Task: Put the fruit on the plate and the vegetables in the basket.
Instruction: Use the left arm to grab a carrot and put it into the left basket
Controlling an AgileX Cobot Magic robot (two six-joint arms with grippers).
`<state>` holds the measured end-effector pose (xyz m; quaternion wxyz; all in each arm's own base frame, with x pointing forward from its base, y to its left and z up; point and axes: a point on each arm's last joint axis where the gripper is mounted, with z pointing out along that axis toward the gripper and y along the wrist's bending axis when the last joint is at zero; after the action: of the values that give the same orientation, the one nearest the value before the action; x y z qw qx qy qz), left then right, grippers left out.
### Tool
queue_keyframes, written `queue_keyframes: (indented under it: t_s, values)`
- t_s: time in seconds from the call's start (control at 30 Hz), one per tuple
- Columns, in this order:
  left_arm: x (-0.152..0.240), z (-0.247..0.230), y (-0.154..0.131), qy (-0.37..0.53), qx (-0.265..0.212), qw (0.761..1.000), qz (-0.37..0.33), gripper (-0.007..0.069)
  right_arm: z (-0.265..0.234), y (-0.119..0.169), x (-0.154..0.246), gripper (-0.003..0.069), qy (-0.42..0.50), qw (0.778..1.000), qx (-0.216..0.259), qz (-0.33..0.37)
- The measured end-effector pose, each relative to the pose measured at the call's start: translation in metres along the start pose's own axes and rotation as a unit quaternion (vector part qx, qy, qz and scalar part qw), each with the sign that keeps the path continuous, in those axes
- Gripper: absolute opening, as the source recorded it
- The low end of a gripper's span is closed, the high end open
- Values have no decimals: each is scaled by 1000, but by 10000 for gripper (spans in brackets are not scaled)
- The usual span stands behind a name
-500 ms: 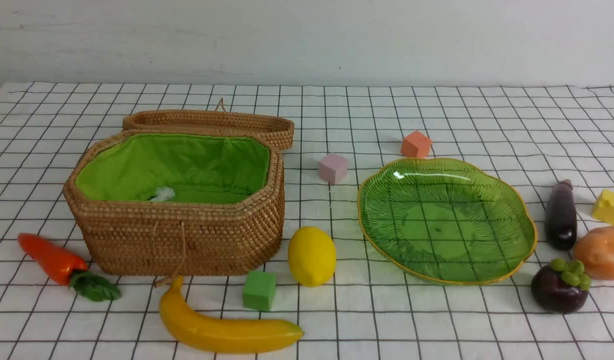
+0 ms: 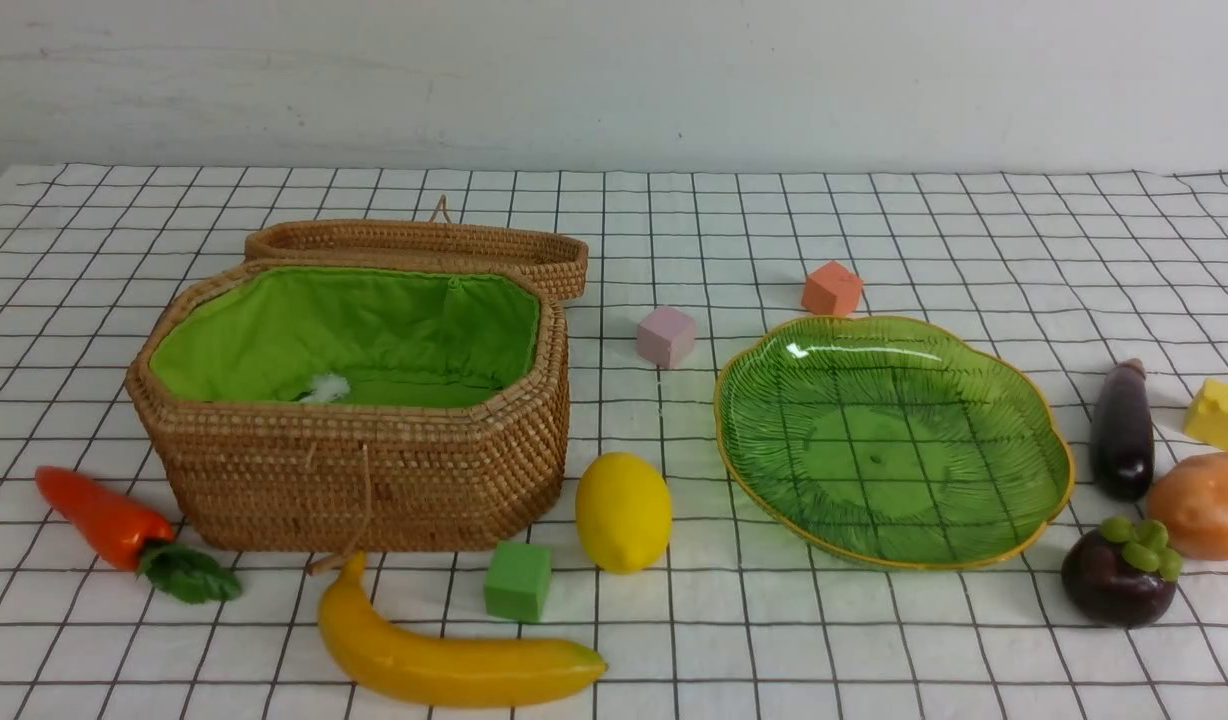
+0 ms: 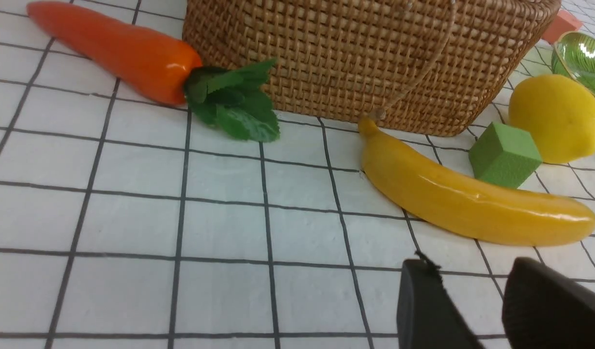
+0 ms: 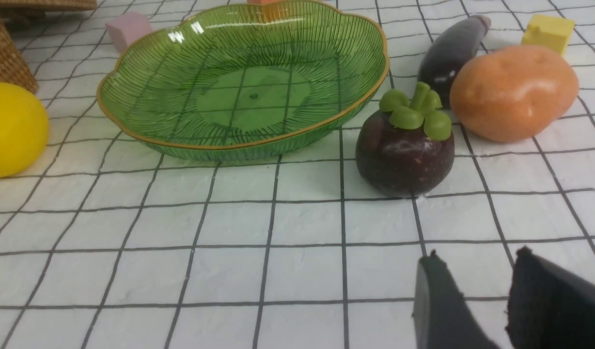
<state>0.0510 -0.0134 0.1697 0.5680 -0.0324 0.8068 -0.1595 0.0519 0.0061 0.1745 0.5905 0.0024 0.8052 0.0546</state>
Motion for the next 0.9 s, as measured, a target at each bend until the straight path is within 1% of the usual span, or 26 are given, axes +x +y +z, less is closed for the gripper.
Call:
queue_keyframes:
  t_s: [0.03,0.07,0.13,0.17,0.2,0.23,0.27,0.3,0.33,0.37,0.4,0.47,0.53,0.57,0.6,0.67,0.7,0.73,0.8,0.87,0.9]
  values:
    - [-1,0,0,-5,1,1000,0,239,0,0,0,238,0,1000,0,0]
    - [-3,0,-1,-16,7,1000,-16,239,0,0,0,238,0,1000,0,0]
    - [-7,0,-4,-39,26,996,-76,239,0,0,0,238,0,1000,0,0]
    - [-10,-1,-6,-52,37,991,-117,239,0,0,0,238,0,1000,0,0]
    - [-13,-1,-8,-62,54,980,-182,239,0,0,0,238,0,1000,0,0]
    - [-15,-2,-8,-69,61,973,-213,239,0,0,0,238,0,1000,0,0]
    - [-15,-2,-9,-70,65,969,-228,239,0,0,0,238,0,1000,0,0]
    - [-18,-2,-10,-82,79,951,-286,239,0,0,0,238,0,1000,0,0]
    - [-21,-3,-10,-92,86,942,-311,239,0,0,0,238,0,1000,0,0]
    - [-21,-3,-10,-95,88,940,-317,239,0,0,0,238,0,1000,0,0]
    - [-26,-4,-9,-118,96,928,-339,238,0,0,0,238,0,1000,0,0]
    - [-29,-5,-9,-131,103,918,-360,216,0,0,0,238,0,1000,0,0]
    - [-34,-8,-12,-124,108,919,-358,186,0,0,0,238,0,1000,0,0]
    - [-38,-11,-15,-117,112,924,-347,157,0,0,0,238,0,1000,0,0]
    - [-47,-15,-21,-104,114,933,-326,111,0,0,0,238,0,1000,0,0]
    - [-59,-17,-27,-74,105,951,-283,53,0,0,0,238,0,1000,0,0]
    - [-63,-17,-29,-69,103,953,-278,46,0,0,0,238,0,1000,0,0]
    - [-75,-15,-35,-32,88,965,-244,13,0,0,0,238,0,1000,0,0]
    - [-93,-8,-42,21,65,976,-208,-11,0,0,0,238,0,1000,0,0]
    - [-108,2,-47,70,42,980,-181,-13,0,0,0,238,0,1000,0,0]
    - [-120,14,-51,127,18,979,-158,-13,0,0,0,238,0,1000,0,0]
